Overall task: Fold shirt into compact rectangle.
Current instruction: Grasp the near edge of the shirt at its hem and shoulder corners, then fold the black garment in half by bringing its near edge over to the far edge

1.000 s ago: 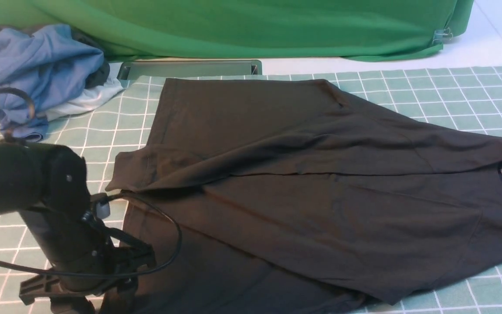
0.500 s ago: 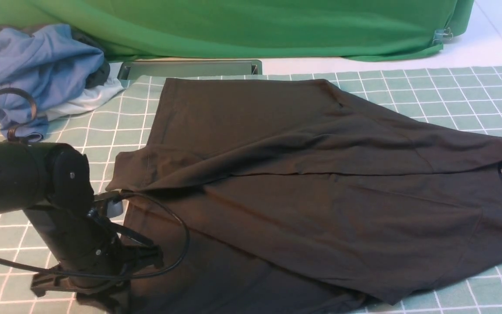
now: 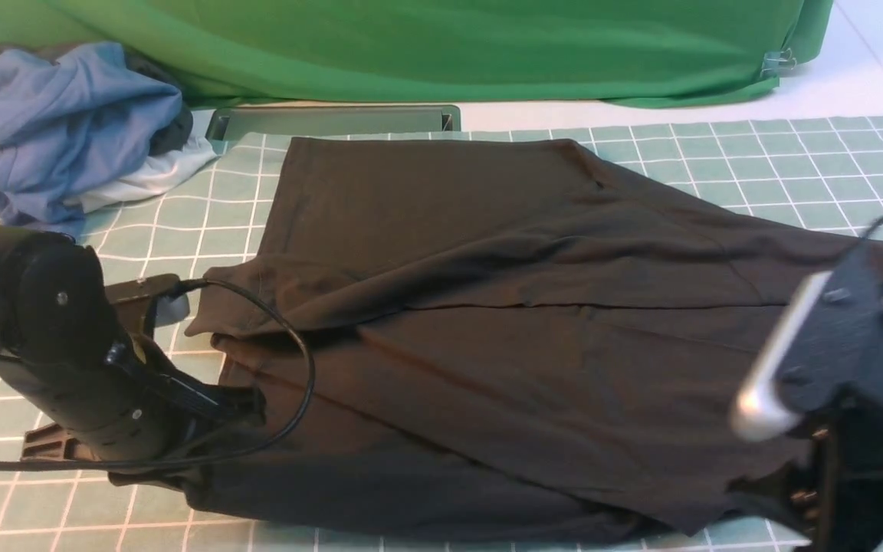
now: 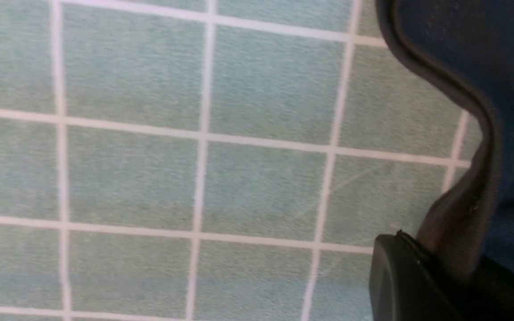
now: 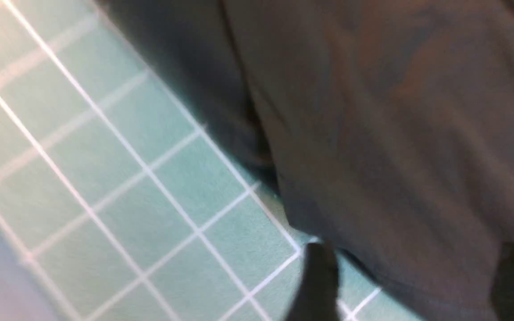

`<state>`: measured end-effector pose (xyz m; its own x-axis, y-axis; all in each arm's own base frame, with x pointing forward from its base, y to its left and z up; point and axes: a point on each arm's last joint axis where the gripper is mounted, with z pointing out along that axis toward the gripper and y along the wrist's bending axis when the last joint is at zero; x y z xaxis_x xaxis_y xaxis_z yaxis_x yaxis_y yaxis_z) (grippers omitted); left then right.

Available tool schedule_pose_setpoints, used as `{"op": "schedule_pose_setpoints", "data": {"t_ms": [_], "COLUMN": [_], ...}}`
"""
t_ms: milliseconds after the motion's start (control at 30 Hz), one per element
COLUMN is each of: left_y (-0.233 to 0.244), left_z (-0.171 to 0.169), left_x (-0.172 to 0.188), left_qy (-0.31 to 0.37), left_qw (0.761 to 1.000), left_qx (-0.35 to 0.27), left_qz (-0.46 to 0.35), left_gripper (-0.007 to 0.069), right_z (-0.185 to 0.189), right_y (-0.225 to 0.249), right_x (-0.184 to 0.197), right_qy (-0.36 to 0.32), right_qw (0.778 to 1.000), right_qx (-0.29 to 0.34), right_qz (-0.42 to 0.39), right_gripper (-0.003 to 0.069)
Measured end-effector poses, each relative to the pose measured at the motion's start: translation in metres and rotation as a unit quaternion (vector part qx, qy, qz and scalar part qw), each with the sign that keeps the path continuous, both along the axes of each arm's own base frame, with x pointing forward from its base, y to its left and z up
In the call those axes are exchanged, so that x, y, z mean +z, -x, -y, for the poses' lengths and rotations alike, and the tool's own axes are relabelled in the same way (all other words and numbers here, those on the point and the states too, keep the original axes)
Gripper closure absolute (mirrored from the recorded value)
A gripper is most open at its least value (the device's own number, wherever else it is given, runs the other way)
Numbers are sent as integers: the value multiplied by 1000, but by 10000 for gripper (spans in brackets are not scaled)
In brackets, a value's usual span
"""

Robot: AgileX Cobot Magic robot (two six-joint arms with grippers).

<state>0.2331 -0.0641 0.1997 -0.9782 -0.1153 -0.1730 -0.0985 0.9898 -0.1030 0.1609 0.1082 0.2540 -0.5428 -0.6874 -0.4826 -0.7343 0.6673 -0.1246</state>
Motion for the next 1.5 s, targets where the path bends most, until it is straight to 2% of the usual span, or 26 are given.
{"op": "schedule_pose_setpoints", "data": {"t_ms": [133,333,667,733,800,833,867,900,967,1067,1233,1400,1500], "left_y": [-1,-1,-1,-1,-1,-1,-1,0,1,9,28,57,68], "left_z": [-4,-4,-3,-3,-3,-3,-3,-3,-3,-4,-6,-6,-7], "left_x": [0,0,0,0,0,0,0,1,3,7,5,-4,1], "left_qy": [1,6,14,15,15,15,15,15,15,13,21,46,63], "left_qw": [1000,1000,999,999,999,999,999,999,999,999,997,993,992], "left_qx": [13,21,32,33,33,33,33,30,29,27,34,47,59], "left_qz": [0,-1,-4,-4,-4,-4,-4,-4,-4,-26,-64,-102,-96], "left_gripper": [603,603,603,603,603,603,603,603,603,603,603,603,603], "right_z": [-18,-30,-46,-47,-48,-48,-48,-48,-47,-43,-35,-21,-12], "right_y": [-16,-38,-64,-65,-64,-64,-64,-65,-65,-61,-43,-9,5], "right_x": [-29,-69,-99,-100,-101,-101,-101,-100,-99,-87,-67,-71,-73], "right_qy": [54,135,164,167,167,167,167,169,178,192,154,115,102], "right_qw": [998,987,980,979,979,979,978,978,976,972,980,977,975], "right_qx": [33,59,80,78,76,77,78,79,80,70,38,1,-32], "right_qz": [-23,-68,-80,-87,-94,-94,-93,-93,-98,-112,-122,-178,-195], "right_gripper": [39,58,80,108,199,284,316,437,548,554,554,554,554]}}
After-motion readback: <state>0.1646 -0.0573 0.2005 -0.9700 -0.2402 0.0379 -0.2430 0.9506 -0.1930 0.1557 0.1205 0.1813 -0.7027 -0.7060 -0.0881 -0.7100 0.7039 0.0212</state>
